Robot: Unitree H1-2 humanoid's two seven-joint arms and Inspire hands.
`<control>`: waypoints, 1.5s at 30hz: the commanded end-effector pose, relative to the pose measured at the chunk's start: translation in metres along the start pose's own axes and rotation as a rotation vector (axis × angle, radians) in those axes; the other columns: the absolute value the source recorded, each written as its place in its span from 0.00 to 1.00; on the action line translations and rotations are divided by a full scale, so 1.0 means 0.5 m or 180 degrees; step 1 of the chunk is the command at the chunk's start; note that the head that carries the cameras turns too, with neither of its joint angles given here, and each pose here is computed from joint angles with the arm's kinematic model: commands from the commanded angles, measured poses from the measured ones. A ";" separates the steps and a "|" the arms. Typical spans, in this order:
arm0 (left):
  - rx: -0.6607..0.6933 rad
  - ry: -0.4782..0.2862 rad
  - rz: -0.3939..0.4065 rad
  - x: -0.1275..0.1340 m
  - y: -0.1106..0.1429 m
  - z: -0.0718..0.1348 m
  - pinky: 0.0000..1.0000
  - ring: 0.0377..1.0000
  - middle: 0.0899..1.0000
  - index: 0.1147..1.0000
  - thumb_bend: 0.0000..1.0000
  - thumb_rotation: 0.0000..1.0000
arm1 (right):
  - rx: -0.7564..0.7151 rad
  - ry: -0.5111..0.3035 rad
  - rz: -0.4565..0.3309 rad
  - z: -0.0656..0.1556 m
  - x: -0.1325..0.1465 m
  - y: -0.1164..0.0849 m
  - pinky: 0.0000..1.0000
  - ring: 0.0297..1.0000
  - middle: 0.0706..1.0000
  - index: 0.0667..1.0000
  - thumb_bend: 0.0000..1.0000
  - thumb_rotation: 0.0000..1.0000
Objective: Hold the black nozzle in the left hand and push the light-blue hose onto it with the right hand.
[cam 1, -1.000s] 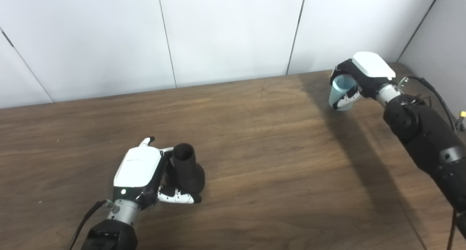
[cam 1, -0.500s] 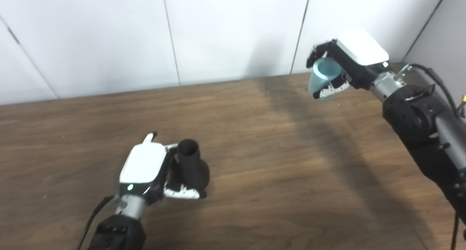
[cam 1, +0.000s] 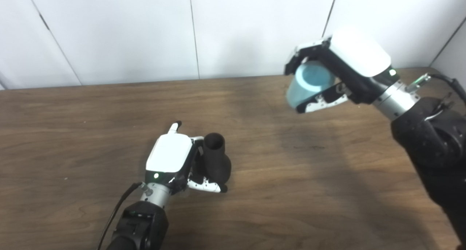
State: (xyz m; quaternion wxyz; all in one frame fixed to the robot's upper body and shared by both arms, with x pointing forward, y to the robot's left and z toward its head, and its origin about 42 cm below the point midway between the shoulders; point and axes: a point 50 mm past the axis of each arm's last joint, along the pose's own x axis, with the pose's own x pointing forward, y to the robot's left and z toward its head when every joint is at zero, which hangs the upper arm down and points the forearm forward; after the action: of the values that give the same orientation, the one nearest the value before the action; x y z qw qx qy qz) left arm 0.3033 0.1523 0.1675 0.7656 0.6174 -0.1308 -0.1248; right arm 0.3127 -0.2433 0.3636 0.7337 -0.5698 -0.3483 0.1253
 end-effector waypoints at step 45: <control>0.0000 -0.0058 0.0051 0.025 0.005 0.065 0.96 0.61 0.46 0.40 0.52 0.00 | 0.0511 -0.0583 0.0211 0.116 0.116 0.100 0.29 0.35 0.44 0.52 0.49 0.00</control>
State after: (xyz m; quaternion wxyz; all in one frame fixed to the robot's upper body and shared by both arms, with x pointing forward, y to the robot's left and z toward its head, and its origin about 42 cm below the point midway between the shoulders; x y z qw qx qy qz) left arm 0.3029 0.1309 0.1702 0.7620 0.6259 -0.1160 -0.1189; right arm 0.3278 -0.1519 0.3295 0.7496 -0.5082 -0.3427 0.2500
